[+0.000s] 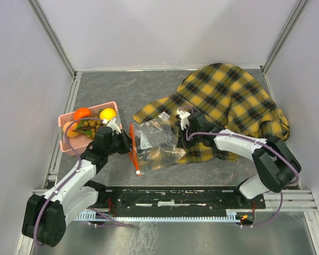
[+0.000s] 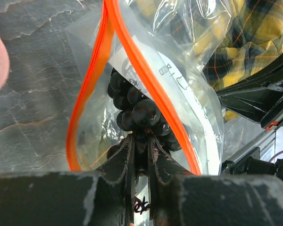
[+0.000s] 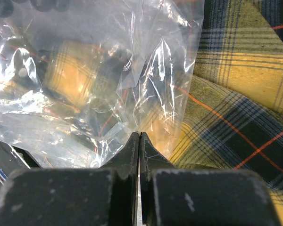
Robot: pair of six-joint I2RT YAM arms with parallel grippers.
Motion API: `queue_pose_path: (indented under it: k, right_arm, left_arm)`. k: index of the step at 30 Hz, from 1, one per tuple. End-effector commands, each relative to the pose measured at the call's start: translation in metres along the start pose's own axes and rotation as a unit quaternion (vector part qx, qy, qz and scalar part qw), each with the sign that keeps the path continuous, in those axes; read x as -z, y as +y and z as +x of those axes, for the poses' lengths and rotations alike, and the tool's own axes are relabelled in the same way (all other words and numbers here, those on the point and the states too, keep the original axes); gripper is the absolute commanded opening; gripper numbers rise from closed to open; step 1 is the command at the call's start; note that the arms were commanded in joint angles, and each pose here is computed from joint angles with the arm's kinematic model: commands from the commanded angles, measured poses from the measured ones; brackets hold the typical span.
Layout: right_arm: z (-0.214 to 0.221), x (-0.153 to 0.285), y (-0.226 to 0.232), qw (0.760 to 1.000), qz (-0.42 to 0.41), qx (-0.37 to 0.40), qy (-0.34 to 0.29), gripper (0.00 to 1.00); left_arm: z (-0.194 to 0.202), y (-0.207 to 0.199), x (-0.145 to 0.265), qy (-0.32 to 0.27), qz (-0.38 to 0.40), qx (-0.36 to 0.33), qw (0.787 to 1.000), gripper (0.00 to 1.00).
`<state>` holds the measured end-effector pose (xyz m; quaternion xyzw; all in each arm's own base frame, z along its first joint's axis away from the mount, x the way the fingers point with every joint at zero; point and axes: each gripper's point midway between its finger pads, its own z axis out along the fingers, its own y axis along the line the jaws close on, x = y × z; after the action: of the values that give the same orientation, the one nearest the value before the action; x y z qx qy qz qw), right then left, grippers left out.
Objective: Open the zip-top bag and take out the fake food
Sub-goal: Pick up the fake fruit from the zipper food storage bag.
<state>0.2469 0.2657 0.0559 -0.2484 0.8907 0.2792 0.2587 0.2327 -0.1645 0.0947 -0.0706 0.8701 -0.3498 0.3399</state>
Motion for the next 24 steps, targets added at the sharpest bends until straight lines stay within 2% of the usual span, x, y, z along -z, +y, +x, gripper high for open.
queue_pose_path:
  k: [1, 13, 24]
  right_arm:
    - [-0.012, 0.010, -0.005, 0.999, 0.015, 0.017, -0.025, 0.02]
    - [-0.017, 0.019, -0.022, 0.998, 0.030, -0.009, -0.048, 0.02]
    - [-0.028, 0.033, -0.038, 0.993, 0.040, -0.050, -0.097, 0.02]
  left_arm:
    - [-0.025, -0.010, 0.008, -0.033, 0.007, -0.036, 0.999, 0.03]
    - [-0.032, -0.007, 0.019, -0.038, -0.006, -0.045, 0.998, 0.03]
    - [-0.037, -0.009, 0.026, -0.043, -0.010, -0.051, 0.998, 0.03]
